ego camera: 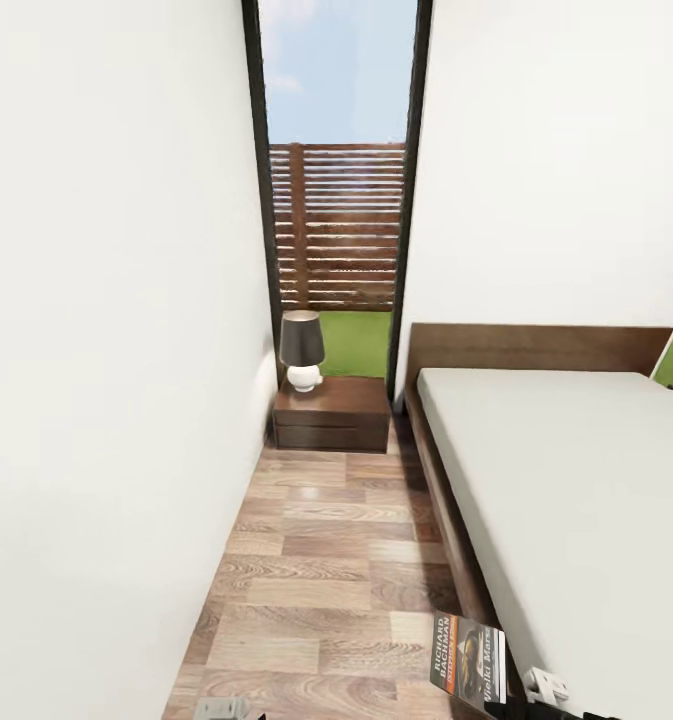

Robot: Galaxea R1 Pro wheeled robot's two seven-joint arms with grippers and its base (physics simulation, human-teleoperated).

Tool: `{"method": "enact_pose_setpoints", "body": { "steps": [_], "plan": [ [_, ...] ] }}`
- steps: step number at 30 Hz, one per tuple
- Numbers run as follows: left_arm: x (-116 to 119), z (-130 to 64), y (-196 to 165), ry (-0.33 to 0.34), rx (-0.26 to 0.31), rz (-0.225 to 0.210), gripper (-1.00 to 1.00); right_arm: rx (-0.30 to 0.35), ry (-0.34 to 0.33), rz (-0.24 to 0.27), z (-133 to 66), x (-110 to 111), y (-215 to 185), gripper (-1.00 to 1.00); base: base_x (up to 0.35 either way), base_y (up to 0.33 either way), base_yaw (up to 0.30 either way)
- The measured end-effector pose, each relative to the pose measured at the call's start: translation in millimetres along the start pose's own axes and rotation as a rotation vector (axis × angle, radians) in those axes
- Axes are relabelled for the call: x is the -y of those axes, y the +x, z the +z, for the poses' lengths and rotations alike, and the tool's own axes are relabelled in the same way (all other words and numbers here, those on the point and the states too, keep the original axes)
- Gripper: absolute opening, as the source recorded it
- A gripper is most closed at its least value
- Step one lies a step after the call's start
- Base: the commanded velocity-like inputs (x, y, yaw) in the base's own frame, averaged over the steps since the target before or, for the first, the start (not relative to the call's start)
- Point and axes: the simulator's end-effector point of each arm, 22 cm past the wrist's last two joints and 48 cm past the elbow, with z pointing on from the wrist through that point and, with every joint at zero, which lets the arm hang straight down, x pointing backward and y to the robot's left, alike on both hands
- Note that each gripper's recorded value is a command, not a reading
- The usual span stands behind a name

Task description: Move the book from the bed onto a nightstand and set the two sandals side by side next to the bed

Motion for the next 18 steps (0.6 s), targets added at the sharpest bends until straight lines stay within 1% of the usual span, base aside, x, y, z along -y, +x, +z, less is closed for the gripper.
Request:
{"method": "enact_pose_setpoints", "body": {
  "steps": [18],
  "plan": [
    [0.0, 0.0, -0.2, 0.0, 0.0, 0.0, 1.0, 0.0, 0.0, 0.0, 0.0, 0.0, -0.1, -1.0, 0.0, 0.0, -0.003]
  ]
}}
